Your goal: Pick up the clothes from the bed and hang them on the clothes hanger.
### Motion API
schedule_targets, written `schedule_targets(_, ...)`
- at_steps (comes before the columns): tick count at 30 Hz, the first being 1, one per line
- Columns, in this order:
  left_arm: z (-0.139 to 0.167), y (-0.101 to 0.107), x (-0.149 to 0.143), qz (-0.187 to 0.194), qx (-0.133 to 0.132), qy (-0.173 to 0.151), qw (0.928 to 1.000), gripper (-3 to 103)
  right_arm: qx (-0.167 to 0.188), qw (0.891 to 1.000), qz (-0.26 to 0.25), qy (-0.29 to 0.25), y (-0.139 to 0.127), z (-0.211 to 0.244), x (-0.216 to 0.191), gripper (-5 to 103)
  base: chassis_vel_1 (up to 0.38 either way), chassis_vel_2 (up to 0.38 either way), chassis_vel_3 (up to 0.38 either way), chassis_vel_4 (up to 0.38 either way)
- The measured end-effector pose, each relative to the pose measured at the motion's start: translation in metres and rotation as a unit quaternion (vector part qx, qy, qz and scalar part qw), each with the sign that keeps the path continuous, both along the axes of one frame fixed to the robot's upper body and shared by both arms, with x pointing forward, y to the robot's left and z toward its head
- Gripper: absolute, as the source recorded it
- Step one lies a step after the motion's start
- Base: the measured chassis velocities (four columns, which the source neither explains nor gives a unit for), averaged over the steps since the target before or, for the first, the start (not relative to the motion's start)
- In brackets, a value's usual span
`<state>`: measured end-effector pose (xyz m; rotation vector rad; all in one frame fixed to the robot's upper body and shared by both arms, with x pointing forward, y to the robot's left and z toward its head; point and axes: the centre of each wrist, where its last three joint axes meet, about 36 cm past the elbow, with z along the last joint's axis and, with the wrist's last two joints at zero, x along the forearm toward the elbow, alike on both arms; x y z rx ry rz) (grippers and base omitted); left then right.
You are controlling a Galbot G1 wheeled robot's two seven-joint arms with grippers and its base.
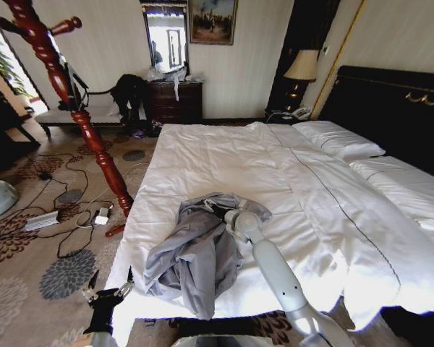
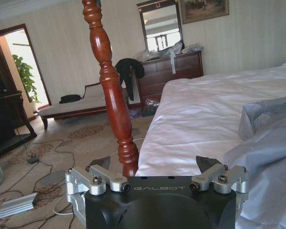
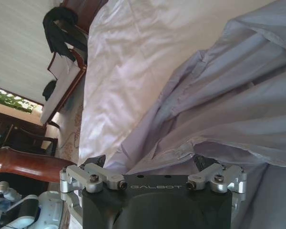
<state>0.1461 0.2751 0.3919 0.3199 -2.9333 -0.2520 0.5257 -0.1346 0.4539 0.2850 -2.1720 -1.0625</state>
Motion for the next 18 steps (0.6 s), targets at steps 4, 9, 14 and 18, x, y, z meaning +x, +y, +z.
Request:
schedule_targets(4, -0.001, 0.001, -0.001, 0.001, 0.0, 0.002, 1.0, 100, -0.006, 1.0, 0.001, 0.02, 0.002, -0.014, -0.005, 100, 0.0, 0.0, 0.0, 0.0)
schedule_targets(9, -0.001, 0.001, 0.0, 0.001, 0.0, 0.001, 1.0, 100, -0.006, 0.999, -0.004, 0.033, 0.004, -0.023, -0.009, 100, 0.0, 0.0, 0.0, 0.0)
schedule_targets(14, 0.0, 0.001, 0.0, 0.001, 0.0, 0.001, 1.0, 100, 0.017, 0.998, -0.039, 0.045, -0.006, -0.029, -0.006, 100, 0.0, 0.0, 0.0, 0.0)
schedule_targets(18, -0.001, 0.0, 0.0, 0.0, -0.001, 0.001, 1.0, 100, 0.036, 0.997, -0.054, 0.05, -0.009, -0.03, -0.002, 100, 0.0, 0.0, 0.0, 0.0)
